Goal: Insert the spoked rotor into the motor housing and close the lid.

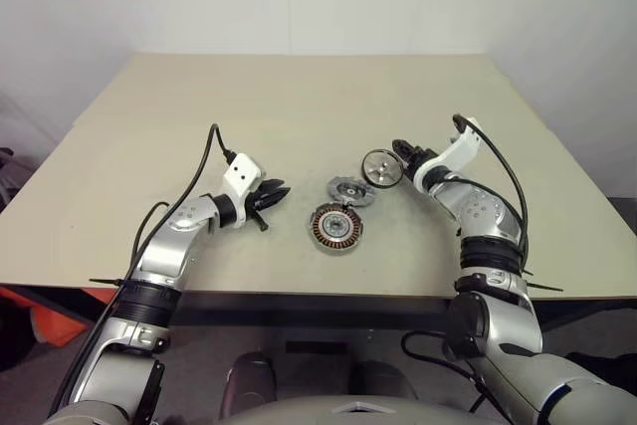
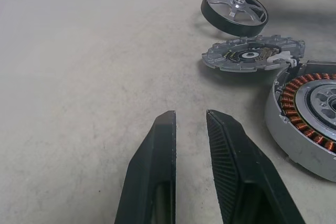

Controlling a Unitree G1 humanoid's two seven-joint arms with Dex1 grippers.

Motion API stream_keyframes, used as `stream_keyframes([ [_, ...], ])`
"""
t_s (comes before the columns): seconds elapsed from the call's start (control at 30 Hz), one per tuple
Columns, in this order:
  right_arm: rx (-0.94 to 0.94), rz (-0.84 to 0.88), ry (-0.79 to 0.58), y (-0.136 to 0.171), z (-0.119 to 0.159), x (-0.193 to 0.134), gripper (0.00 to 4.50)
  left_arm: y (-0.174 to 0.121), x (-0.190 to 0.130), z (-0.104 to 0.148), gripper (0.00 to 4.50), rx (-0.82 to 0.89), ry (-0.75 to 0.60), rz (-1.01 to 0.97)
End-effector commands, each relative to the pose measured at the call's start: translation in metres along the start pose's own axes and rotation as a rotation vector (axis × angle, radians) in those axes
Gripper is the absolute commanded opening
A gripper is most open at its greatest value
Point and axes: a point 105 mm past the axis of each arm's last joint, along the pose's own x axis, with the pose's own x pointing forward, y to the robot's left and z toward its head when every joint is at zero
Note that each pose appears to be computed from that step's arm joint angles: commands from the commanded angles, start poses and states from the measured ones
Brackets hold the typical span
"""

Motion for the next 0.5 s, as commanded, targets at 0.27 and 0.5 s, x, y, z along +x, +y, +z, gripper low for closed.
stream_keyframes([
  [0.27,0.038,0.067,0.007,0.014,0.002,-0.006,2.31,0.002,-0.001,0.012,1.0,0.04,-0.024,-0.005],
  [0.5,0.064,0.092,0.048,0.021,-0.012,-0.005,2.31,0.003,-0.003,0.011,1.0,0.043,-0.02,0.005],
])
